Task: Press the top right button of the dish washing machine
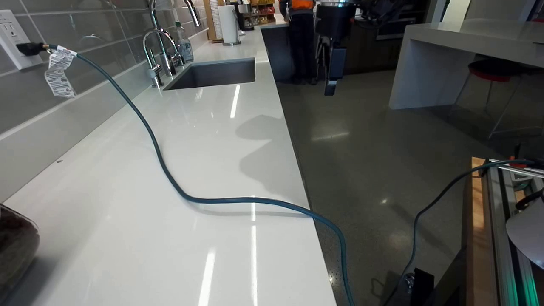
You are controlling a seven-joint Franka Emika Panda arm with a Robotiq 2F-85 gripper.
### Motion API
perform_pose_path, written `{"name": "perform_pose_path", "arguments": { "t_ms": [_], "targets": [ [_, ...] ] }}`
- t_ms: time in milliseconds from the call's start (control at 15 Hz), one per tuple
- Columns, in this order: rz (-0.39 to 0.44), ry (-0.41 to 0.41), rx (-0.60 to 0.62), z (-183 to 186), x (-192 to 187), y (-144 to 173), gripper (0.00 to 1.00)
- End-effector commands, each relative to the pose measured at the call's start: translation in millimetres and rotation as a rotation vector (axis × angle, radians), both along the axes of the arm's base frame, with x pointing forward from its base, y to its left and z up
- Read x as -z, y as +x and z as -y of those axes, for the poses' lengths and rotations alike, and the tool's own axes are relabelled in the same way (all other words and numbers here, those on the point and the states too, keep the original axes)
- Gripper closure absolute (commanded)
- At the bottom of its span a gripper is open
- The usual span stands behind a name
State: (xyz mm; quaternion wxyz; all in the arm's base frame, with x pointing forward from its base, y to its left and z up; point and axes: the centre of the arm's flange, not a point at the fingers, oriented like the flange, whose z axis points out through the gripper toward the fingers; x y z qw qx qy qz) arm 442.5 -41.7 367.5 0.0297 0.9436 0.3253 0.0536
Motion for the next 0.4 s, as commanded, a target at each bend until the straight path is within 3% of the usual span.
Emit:
{"name": "perform_pose_path", "arguments": {
  "t_ms": [0,333],
  "targets": [
    [0.004,0.0,0.0,0.2,-1.6,0.1,0.0],
    [0.004,0.001,0.002,1.1,-1.6,0.6,0.0]
  ]
}}
